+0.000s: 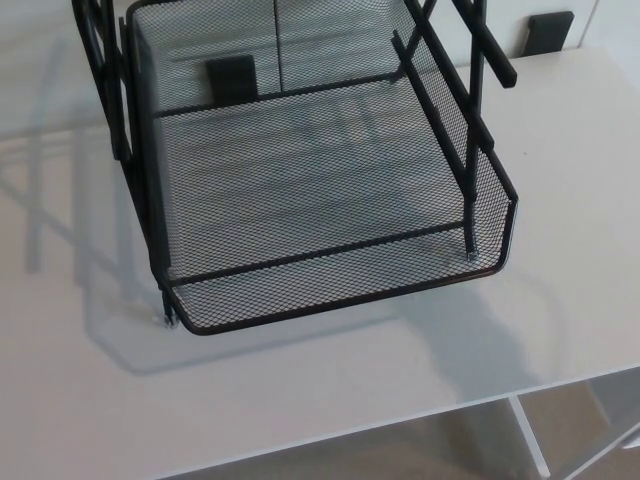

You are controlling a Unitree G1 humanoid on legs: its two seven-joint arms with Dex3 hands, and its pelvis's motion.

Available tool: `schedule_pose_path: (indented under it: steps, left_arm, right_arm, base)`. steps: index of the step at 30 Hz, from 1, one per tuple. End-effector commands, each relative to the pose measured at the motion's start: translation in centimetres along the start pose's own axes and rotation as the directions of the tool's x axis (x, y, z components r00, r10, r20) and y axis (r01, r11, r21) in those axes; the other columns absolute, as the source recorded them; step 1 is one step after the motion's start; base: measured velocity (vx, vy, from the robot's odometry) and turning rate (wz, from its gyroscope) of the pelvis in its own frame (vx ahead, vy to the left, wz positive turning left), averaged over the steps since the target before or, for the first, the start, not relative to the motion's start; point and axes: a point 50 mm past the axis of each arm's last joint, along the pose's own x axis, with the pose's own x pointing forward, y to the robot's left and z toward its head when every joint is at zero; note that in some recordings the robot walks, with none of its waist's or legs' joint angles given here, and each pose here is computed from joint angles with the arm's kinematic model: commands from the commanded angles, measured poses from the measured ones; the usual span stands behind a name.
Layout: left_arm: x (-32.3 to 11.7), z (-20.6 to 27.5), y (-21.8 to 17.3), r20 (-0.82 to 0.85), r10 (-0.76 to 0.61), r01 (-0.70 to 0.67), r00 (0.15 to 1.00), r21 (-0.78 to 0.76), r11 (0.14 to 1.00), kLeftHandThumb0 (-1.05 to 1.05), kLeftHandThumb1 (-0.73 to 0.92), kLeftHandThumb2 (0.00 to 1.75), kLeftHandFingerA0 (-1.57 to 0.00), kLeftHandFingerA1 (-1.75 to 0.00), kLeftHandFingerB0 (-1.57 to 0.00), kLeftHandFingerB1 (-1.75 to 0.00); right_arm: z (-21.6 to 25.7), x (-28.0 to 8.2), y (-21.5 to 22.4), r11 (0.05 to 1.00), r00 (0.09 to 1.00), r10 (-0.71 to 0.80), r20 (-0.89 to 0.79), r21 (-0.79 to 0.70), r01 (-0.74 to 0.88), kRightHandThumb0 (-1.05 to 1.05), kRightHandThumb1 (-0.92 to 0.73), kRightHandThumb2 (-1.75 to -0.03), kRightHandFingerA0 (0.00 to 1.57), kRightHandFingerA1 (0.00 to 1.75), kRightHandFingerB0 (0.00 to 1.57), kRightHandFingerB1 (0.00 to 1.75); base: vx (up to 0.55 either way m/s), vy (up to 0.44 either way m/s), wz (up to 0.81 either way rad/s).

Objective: The robot walks towards a desk on which a file tray is kept in the middle and a stapler is kept to its right. The robot lifts the stapler using its right hand and places it on the file tray.

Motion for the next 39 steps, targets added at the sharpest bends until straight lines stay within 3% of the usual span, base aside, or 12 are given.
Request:
schedule_pose_path:
  steps: [1,3,8,15,19,26,27,31,34,36,37,39]
  left_arm:
    - [-0.1,-0.1,0.4,0.015,0.02,-0.02,1.0,0.04,0.999,-0.81,0.34,1.24,-0.51,-0.94,-0.42,-0.87]
    - [-0.1,-0.1,0.4,0.011,0.021,-0.021,1.0,0.033,0.999,-0.81,0.34,1.23,-0.51,-0.94,-0.42,-0.86]
    - [-0.1,-0.3,0.2,0.004,0.02,-0.02,1.0,0.022,1.0,-0.79,0.33,1.23,-0.54,-0.95,-0.46,-0.87]
    - [-0.1,-0.6,-0.1,0.0,0.016,-0.016,1.0,0.024,1.0,-0.8,0.33,1.23,-0.56,-0.96,-0.43,-0.87]
    - [0.0,-0.6,-0.2,-0.008,0.018,-0.018,1.0,0.051,0.999,-0.81,0.34,1.22,-0.54,-0.93,-0.43,-0.85]
    - [-0.1,-0.4,0.0,0.002,0.004,-0.004,1.0,0.027,1.0,-0.78,0.33,1.22,-0.53,-0.93,-0.42,-0.85]
    - [-0.1,-0.5,0.0,0.0,0.006,-0.006,1.0,0.034,0.999,-0.78,0.35,1.2,-0.5,-0.91,-0.39,-0.83]
    - [-0.1,-0.4,0.0,0.006,0.005,-0.006,1.0,0.02,1.0,-0.78,0.35,1.2,-0.47,-0.9,-0.39,-0.83]
    - [-0.1,-0.5,-0.1,0.008,0.018,-0.018,1.0,0.025,1.0,-0.79,0.32,1.21,-0.46,-0.92,-0.37,-0.84]
    - [0.0,-0.5,-0.3,0.006,0.017,-0.017,1.0,0.015,1.0,-0.77,0.32,1.21,-0.46,-0.91,-0.39,-0.84]
    - [0.0,-0.4,-0.3,0.001,0.014,-0.014,1.0,0.012,1.0,-0.75,0.32,1.21,-0.45,-0.92,-0.38,-0.85]
    - [0.0,-0.4,-0.2,-0.003,0.018,-0.018,1.0,0.015,1.0,-0.76,0.32,1.21,-0.46,-0.92,-0.38,-0.84]
  right_arm:
    - [3.9,1.7,0.9,0.987,0.988,0.11,0.109,0.103,-0.122,-0.19,-0.59,-0.9,1.02,1.75,0.67,1.49]
    - [5.2,2.0,1.7,0.962,0.961,0.223,0.164,0.118,-0.244,-0.19,-0.62,-0.9,0.86,1.71,0.74,1.33]
    - [7.7,1.8,4.4,0.823,0.815,0.499,0.296,0.134,-0.552,-0.15,-0.64,-0.78,0.9,1.68,0.66,1.45]
    - [9.0,0.0,8.9,0.733,0.739,0.61,0.286,0.15,-0.663,-0.17,-0.63,-0.8,0.79,1.7,0.71,1.5]
    - [9.3,-1.1,10.5,0.707,0.699,0.651,0.296,0.097,-0.7,-0.2,-0.64,-0.73,0.8,1.7,0.79,1.26]
    - [10.2,-4.8,13.9,0.581,0.568,0.773,0.283,0.042,-0.813,-0.23,-0.73,-0.72,0.75,1.72,0.69,1.52]
    - [10.4,-5.3,14.3,0.561,0.552,0.784,0.284,0.057,-0.826,-0.19,-0.71,-0.7,0.91,1.69,0.69,1.45]
    - [10.7,-5.9,14.9,0.537,0.525,0.799,0.295,0.045,-0.842,-0.19,-0.67,-0.68,0.93,1.71,0.71,1.42]
    - [11.0,-6.5,15.5,0.503,0.485,0.825,0.29,0.017,-0.864,-0.24,-0.65,-0.77,0.78,1.75,0.71,1.5]
    - [11.0,-6.8,15.7,0.499,0.481,0.826,0.293,0.012,-0.866,-0.23,-0.66,-0.71,0.8,1.71,0.76,1.4]
    - [11.0,-6.9,15.7,0.495,0.477,0.829,0.291,0.013,-0.869,-0.22,-0.61,-0.82,1.03,1.67,0.83,1.31]
    - [10.9,-6.9,15.7,0.486,0.47,0.833,0.29,0.022,-0.874,-0.21,-0.65,-0.81,0.83,1.65,0.81,1.24]
  base:
    - [0.0,0.0,0.0]
    - [0.0,0.0,0.0]
    - [0.0,0.0,0.02]
    - [0.0,0.0,0.0]
    - [0.0,0.0,0.0]
    - [0.0,0.0,0.0]
    - [0.0,0.0,0.0]
    - [0.0,0.0,0.0]
    - [0.0,0.0,0.0]
    - [0.0,0.0,0.0]
    - [0.0,0.0,0.0]
    - [0.0,0.0,0.0]
